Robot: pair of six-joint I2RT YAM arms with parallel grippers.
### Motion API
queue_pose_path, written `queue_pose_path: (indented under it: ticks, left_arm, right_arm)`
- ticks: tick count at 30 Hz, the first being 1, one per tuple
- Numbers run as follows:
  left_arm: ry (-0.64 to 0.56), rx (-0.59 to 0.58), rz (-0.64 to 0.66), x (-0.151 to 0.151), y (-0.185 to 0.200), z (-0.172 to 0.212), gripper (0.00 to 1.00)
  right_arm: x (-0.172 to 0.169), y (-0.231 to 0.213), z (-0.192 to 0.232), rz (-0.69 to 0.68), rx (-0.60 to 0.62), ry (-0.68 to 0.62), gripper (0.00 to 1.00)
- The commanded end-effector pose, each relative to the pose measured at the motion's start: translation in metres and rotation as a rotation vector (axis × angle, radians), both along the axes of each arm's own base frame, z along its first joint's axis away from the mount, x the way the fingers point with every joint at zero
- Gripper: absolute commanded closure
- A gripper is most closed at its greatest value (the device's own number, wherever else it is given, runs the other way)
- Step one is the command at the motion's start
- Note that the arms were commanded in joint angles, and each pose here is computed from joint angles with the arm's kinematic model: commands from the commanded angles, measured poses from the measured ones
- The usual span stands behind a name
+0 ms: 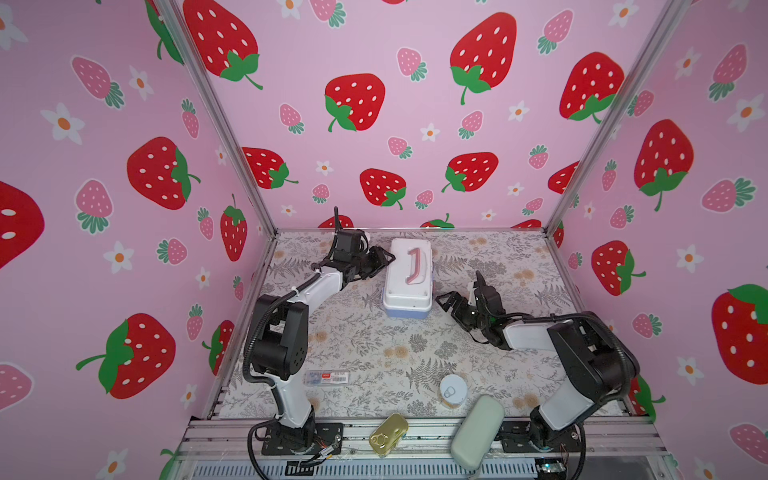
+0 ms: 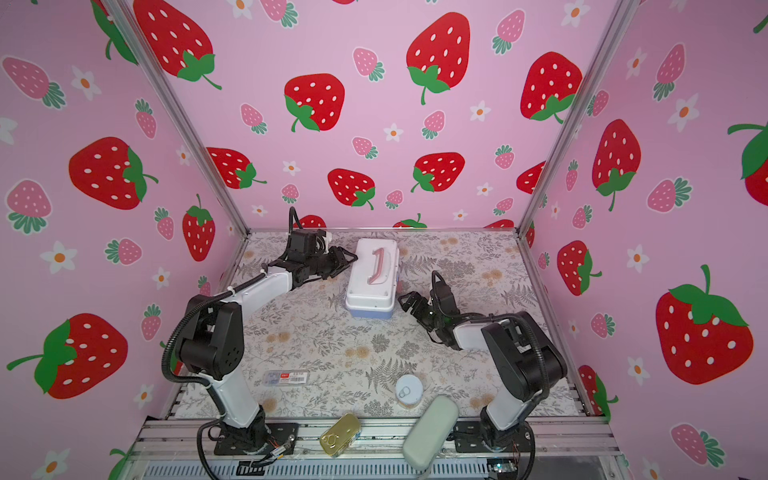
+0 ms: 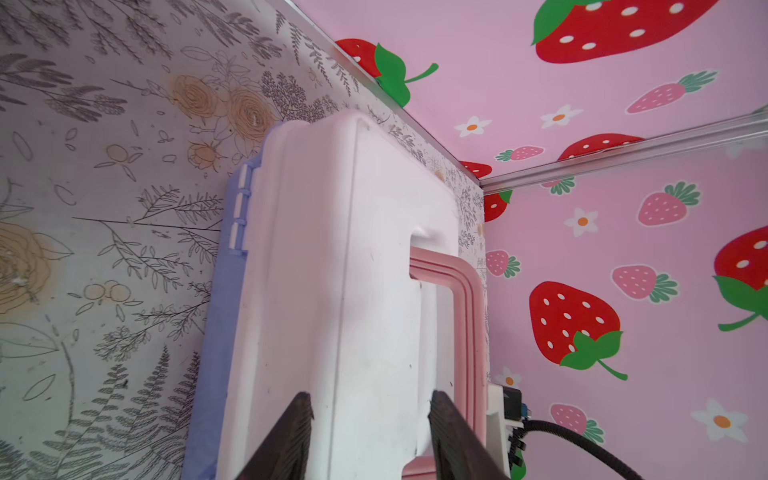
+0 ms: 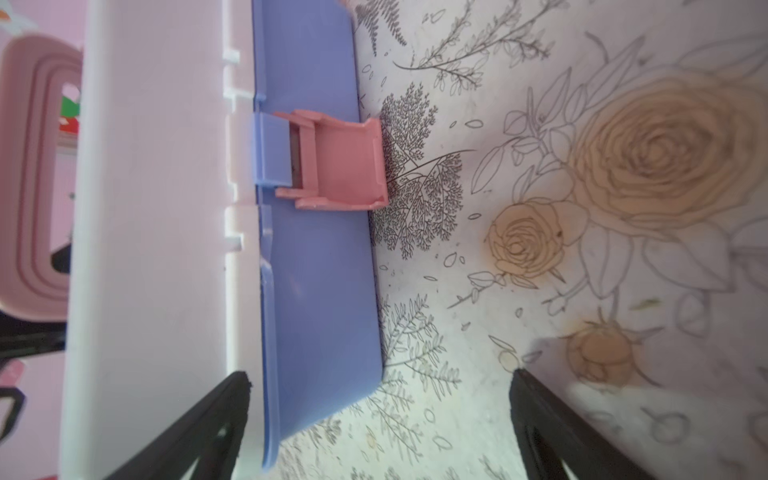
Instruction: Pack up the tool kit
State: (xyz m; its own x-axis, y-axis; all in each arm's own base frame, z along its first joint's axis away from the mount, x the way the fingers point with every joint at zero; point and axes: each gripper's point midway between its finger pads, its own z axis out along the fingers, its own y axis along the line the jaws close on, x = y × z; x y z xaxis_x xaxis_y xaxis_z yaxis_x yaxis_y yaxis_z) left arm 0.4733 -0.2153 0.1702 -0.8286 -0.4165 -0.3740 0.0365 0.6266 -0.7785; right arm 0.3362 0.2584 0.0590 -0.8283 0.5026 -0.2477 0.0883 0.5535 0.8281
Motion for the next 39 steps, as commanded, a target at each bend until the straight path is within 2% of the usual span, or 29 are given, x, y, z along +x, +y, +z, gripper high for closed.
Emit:
queue_pose_path:
  ticks: [1, 6, 11, 22, 31, 35, 39]
  left_arm:
    - [-0.065, -0.023, -0.026, 0.009, -0.003, 0.017, 0.50]
    - [-0.071, 0.022, -0.030, 0.006, -0.004, 0.010, 0.50]
    - [-0.068, 0.038, -0.051, 0.003, -0.014, 0.005, 0.50]
    - [-0.082, 0.201, -0.139, -0.019, -0.052, -0.013, 0.51]
    - [-0.022, 0.239, -0.160, -0.022, -0.061, -0.042, 0.51]
    - [-0.019, 0.255, -0.160, -0.022, -0.059, -0.046, 0.51]
    - [-0.004, 0.258, -0.162, -0.021, -0.059, -0.054, 0.52]
  right_arm:
    - [0.006, 0.016, 0.013, -0.099, 0.206, 0.079, 0.01]
    - [0.007, 0.016, 0.005, -0.225, 0.283, 0.150, 0.01]
    - [0.016, 0.029, 0.013, -0.300, 0.421, 0.172, 0.01]
    - [0.046, 0.037, -0.005, -0.500, 0.601, 0.230, 0.01]
    - [0.073, 0.047, -0.011, -0.541, 0.707, 0.224, 0.01]
    - [0.084, 0.043, -0.001, -0.523, 0.740, 0.173, 0.00]
    - [0.090, 0.031, 0.008, -0.493, 0.678, 0.108, 0.03]
